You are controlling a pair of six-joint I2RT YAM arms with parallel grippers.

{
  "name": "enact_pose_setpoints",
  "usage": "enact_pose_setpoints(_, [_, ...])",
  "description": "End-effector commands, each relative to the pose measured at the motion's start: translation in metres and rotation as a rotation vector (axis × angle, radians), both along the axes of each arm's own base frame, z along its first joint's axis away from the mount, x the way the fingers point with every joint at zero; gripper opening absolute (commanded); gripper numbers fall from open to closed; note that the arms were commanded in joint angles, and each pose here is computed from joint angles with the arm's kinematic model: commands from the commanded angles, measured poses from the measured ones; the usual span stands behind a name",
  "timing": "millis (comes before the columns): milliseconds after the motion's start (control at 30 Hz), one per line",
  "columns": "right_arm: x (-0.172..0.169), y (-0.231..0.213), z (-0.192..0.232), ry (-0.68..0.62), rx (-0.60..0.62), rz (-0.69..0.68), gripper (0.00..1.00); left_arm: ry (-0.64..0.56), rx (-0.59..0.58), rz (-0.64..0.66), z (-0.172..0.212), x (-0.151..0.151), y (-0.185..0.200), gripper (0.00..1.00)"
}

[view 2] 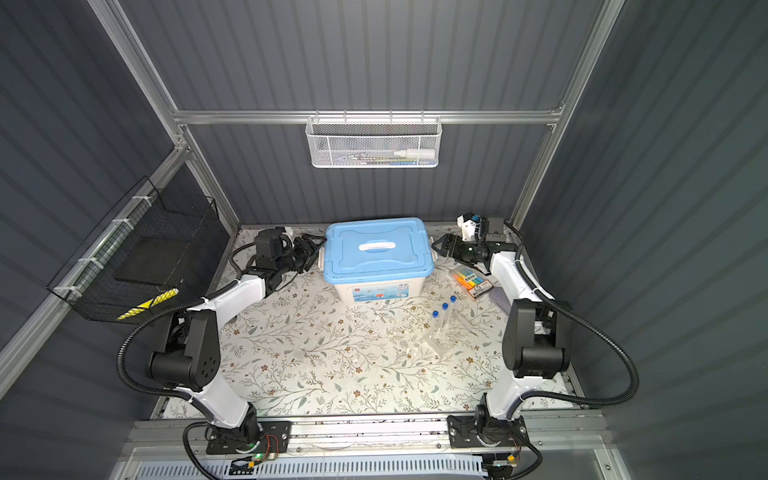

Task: Organize the chemistry lab equipment

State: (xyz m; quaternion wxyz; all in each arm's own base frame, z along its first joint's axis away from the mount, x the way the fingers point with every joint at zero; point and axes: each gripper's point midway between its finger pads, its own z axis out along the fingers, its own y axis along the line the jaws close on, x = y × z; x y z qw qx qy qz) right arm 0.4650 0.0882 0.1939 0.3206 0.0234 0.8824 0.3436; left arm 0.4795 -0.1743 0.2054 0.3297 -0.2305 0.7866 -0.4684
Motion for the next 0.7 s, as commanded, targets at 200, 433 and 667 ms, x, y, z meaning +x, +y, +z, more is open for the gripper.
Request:
enact_pose_setpoints(200, [0.012, 0.014, 0.013, -0.007, 0.127, 0.047, 0.77, -0.081, -0.052, -0.032, 0.04, 0.0, -0.011, 0.68])
enact_pose_setpoints(433, [0.017, 0.016, 0.002, 0.027, 0.154, 0.045, 0.76, -0.093, -0.058, -0.029, 0.046, -0.002, -0.013, 0.68])
enact_pose_setpoints(667, [0.023, 0.02, 0.0, 0.044, 0.21, 0.054, 0.77, -0.102, -0.06, -0.034, 0.05, -0.002, -0.018, 0.68])
